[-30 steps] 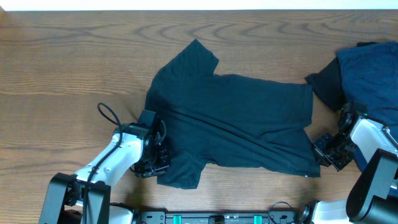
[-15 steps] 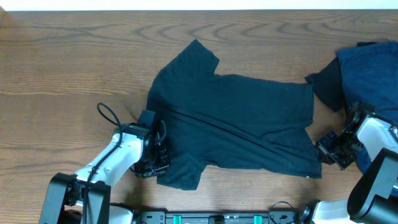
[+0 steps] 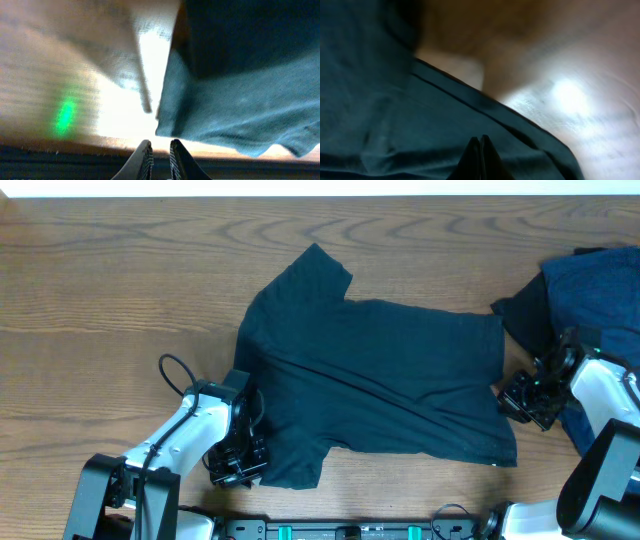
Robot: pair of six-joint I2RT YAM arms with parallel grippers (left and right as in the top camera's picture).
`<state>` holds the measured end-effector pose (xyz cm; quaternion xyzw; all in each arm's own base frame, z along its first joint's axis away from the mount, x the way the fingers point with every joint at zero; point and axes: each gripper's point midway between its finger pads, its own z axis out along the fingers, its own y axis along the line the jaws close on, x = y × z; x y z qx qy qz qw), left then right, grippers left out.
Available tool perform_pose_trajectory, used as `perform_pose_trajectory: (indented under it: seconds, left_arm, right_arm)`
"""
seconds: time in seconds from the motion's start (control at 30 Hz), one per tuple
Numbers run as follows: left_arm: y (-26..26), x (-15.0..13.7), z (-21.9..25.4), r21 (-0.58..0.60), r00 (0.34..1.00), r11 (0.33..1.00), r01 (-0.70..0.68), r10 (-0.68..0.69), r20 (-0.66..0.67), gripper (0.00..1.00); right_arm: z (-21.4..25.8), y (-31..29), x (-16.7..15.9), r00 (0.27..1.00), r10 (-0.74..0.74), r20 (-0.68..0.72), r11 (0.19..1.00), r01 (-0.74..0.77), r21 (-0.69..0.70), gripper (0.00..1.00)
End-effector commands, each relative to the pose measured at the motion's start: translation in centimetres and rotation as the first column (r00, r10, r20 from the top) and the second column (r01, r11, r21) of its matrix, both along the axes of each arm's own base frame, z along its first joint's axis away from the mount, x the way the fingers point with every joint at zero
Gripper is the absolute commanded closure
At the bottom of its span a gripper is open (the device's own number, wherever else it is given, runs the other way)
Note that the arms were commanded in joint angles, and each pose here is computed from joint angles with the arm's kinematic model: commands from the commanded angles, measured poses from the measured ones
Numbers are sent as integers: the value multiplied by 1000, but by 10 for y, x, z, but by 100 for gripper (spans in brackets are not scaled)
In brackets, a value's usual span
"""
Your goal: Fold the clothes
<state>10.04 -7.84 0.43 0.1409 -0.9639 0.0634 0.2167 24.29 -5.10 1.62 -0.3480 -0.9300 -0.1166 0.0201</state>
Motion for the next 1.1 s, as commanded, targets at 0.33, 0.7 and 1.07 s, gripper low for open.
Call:
perform_pose_trajectory:
  seconds: [0.33,0.7,1.07]
  left_arm:
    - [-12,36,39,-75,977,997,21,-4,215,86]
    - [-13,39,46,-86,966,996,19,4,257,85]
    - [-13,40,46,-88,965,996,32,-7,263,85]
  right_arm:
    - [-13,18,-10,996,90,-18,996,-90,8,99]
    - [-42,-8,-58,979,-106,-175,986,81,-146,99]
    - [-36,-33,-84,895,-369,-249,928,341,-151,99]
